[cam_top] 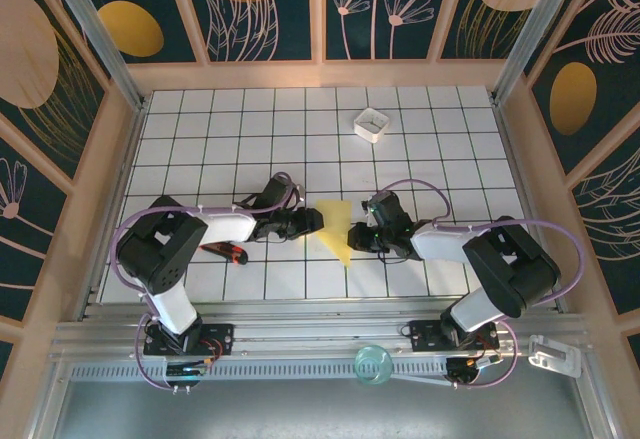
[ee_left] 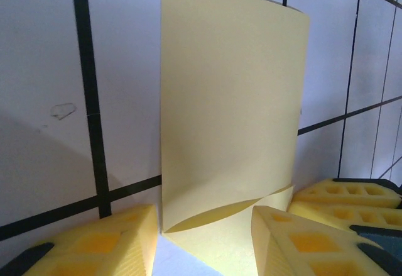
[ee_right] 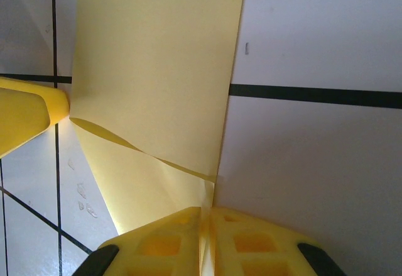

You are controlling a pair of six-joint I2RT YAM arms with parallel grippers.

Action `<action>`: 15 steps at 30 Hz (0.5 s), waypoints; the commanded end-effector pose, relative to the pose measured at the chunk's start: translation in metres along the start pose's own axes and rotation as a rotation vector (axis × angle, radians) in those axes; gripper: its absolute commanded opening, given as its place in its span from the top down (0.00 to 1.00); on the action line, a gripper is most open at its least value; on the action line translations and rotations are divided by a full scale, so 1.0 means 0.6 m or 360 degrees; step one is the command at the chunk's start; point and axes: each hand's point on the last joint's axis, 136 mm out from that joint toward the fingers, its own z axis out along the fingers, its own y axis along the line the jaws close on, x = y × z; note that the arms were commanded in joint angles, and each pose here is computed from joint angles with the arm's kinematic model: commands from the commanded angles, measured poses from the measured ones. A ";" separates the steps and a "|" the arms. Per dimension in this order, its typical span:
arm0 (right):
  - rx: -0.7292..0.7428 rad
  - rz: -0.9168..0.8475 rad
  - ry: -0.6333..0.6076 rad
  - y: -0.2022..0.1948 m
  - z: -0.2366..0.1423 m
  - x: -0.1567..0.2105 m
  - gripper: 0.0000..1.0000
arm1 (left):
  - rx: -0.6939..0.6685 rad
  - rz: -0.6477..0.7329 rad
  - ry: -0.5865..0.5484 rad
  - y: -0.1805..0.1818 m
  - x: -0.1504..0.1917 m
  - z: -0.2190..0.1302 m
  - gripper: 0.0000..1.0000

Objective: Fold a paper plane with a square sheet of paper (pick it up from the middle)
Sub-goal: Fourth fold the wing at the center of the table.

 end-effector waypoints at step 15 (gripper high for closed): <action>0.0068 -0.0005 0.0043 -0.023 0.013 0.018 0.88 | 0.0260 -0.0049 0.0064 -0.048 0.009 -0.002 0.56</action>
